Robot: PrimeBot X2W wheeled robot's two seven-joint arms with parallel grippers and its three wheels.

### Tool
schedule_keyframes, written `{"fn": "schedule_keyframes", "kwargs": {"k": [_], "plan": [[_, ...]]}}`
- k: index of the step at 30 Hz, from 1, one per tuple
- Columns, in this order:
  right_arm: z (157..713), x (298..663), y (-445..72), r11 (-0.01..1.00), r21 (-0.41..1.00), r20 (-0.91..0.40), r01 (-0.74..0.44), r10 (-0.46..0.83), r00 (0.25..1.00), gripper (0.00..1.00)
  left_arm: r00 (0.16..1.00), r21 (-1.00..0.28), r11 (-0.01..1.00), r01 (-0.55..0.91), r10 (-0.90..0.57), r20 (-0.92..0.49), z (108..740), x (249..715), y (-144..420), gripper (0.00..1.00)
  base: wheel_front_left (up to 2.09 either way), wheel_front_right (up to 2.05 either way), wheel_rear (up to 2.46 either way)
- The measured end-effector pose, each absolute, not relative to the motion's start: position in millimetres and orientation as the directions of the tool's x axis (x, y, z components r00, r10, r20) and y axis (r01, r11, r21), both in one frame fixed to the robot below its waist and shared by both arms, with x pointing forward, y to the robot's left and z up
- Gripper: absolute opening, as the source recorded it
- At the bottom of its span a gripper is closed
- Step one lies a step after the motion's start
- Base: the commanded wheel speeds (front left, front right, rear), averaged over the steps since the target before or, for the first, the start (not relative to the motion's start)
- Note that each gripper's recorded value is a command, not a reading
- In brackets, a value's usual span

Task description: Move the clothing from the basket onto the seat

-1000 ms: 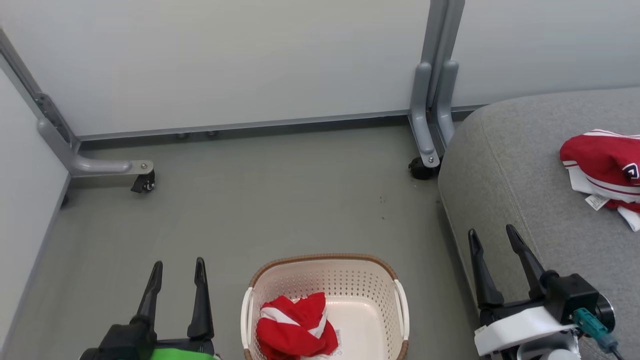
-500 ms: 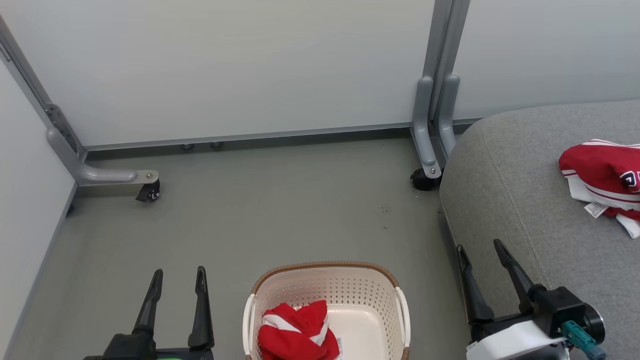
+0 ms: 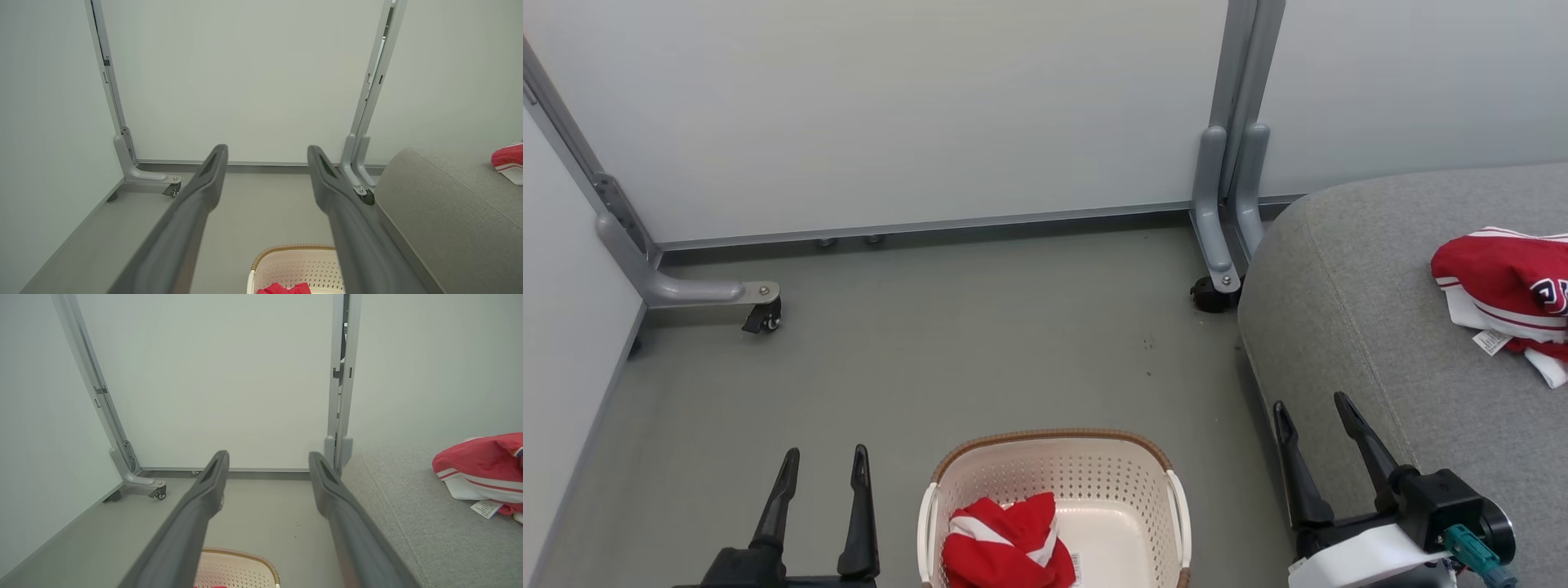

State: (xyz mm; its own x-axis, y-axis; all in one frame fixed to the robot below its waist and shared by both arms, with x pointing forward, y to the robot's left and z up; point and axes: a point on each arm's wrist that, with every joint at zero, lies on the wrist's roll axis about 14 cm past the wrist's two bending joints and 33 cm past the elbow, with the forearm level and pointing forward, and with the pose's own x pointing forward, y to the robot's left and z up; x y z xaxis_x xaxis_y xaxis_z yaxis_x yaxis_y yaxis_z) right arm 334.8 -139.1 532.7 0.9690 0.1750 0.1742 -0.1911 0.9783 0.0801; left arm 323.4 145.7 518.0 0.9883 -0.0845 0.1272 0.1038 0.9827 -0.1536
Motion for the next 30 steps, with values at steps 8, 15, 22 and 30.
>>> {"fn": "schedule_keyframes", "kwargs": {"k": [8,15,22,30], "plan": [[531,333,-141,0.979,0.081,0.169,-0.186,0.170,0.971,1.00,0.988,-0.156,0.979,0.128,-0.112,0.111,512,323,139,1.00,0.00,0.00,0.00],[526,336,-146,0.982,0.082,0.154,-0.170,0.156,0.976,1.00,0.987,-0.138,0.979,0.151,-0.141,0.079,503,324,133,1.00,0.00,0.00,0.00],[518,351,-157,0.988,0.073,0.123,-0.135,0.126,0.984,1.00,0.959,-0.010,0.960,0.279,-0.278,0.046,494,346,99,1.00,0.00,0.00,0.00],[536,416,-156,0.988,0.055,0.189,-0.143,0.130,0.973,1.00,0.851,0.255,0.812,0.524,-0.510,-0.124,449,405,62,1.00,0.00,0.00,0.00]]}}
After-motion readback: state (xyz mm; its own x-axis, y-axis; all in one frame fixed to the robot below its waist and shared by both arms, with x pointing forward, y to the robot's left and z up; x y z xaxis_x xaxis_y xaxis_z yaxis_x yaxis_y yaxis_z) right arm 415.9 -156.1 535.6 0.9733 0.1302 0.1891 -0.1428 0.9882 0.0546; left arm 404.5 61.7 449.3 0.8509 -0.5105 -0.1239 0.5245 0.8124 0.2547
